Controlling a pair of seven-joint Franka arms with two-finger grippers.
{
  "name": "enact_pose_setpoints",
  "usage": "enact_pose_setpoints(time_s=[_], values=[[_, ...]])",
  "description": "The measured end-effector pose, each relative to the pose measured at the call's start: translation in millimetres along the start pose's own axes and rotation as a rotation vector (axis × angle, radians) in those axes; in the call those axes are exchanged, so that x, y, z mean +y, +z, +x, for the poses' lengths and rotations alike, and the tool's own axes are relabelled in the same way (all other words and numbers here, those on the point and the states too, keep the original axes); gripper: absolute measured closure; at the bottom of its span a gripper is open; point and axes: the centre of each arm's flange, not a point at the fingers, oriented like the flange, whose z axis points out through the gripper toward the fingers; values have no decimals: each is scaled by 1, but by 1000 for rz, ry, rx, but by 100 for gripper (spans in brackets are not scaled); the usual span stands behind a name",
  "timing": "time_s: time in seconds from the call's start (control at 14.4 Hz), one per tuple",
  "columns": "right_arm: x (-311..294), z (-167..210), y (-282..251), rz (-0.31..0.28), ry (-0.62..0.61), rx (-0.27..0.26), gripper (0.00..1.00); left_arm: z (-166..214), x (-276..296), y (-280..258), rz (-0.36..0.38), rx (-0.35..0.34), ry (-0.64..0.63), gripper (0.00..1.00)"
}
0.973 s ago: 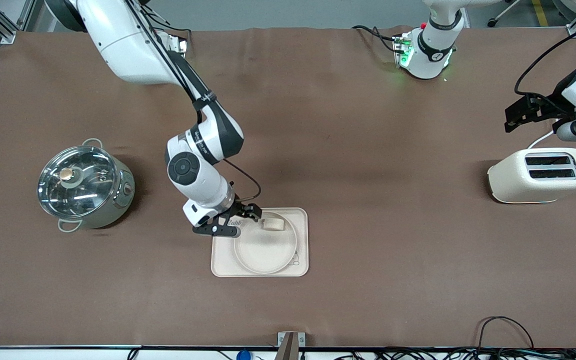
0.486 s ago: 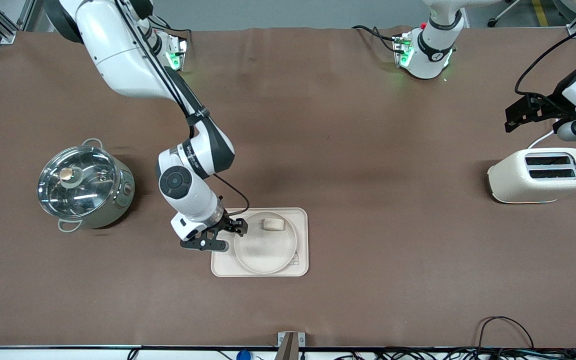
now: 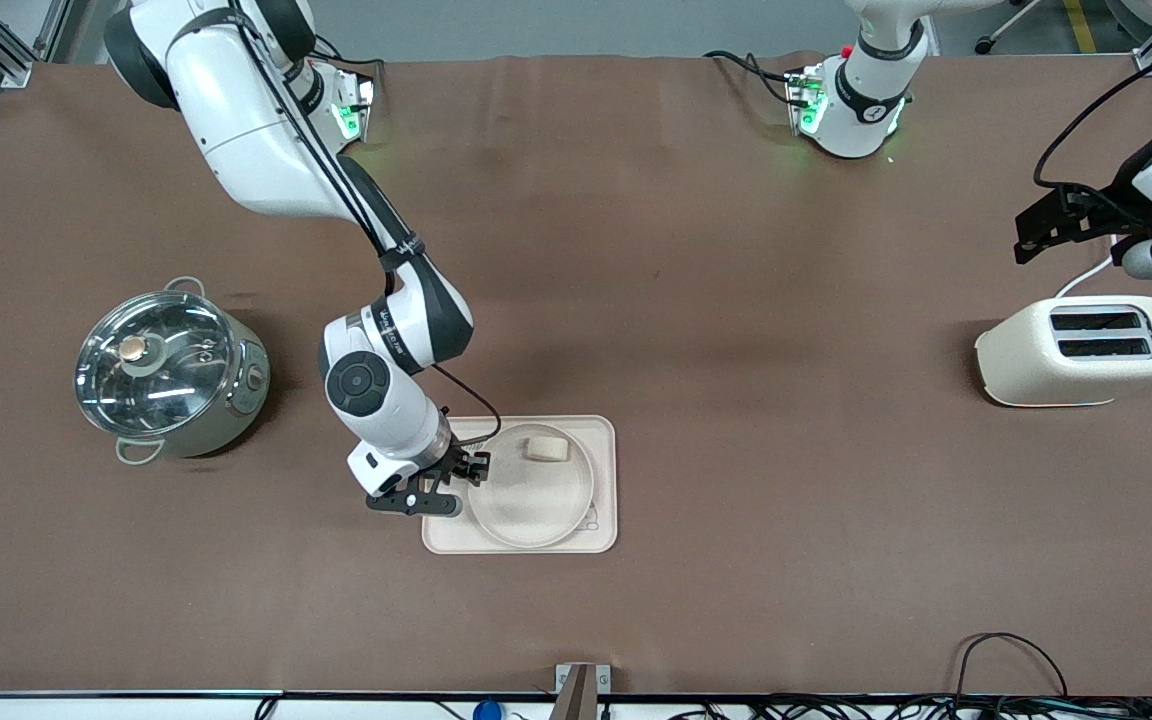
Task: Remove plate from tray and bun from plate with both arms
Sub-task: 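Lower the right gripper to the rim of the white plate, then close the right gripper on the plate rim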
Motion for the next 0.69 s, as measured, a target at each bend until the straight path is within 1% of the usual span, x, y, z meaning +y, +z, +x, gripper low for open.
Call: enact_pose_setpoints(time_s=[0.35, 0.69], values=[[-2, -4, 9, -4, -4, -11, 60, 0, -3, 0, 0, 0, -6, 0], [-5, -5, 11, 1, -9, -3, 59, 0, -9, 0, 0, 0, -16, 0]])
